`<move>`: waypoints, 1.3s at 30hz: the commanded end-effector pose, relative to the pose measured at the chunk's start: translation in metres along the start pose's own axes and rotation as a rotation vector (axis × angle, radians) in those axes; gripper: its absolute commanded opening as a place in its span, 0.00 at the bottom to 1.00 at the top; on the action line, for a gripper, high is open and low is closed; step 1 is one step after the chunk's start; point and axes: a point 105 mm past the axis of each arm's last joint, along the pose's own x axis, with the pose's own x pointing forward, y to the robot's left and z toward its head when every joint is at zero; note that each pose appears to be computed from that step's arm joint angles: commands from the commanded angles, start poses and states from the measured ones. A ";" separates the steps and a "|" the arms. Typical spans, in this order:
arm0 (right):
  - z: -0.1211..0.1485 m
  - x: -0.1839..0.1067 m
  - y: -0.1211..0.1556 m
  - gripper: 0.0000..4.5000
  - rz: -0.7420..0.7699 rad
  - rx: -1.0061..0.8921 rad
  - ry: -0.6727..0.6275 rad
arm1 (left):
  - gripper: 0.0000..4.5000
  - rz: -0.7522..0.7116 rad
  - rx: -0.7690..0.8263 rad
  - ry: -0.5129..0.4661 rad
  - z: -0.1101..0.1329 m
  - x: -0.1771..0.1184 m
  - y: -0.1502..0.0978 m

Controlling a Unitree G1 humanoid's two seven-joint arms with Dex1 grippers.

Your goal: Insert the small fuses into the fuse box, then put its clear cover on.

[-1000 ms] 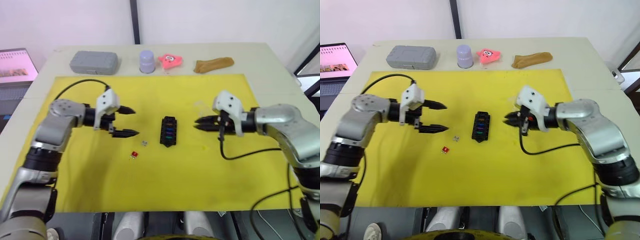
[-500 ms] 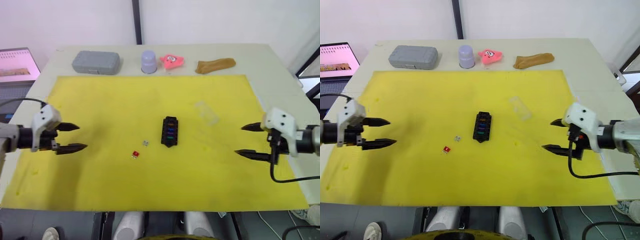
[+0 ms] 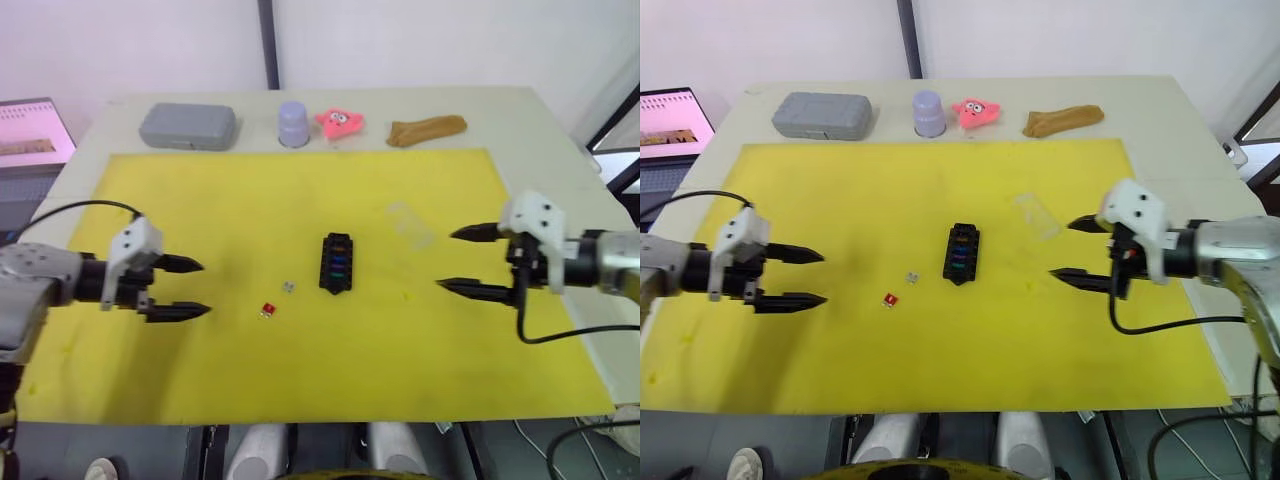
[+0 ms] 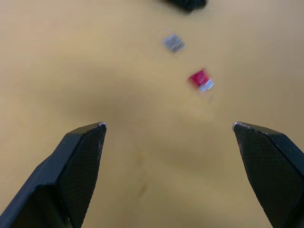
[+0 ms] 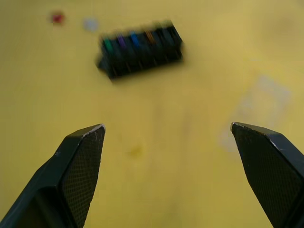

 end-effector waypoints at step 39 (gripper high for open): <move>0.048 0.058 0.041 1.00 0.190 -0.194 -0.061 | 0.81 -0.363 -0.716 0.043 -0.021 0.073 -0.012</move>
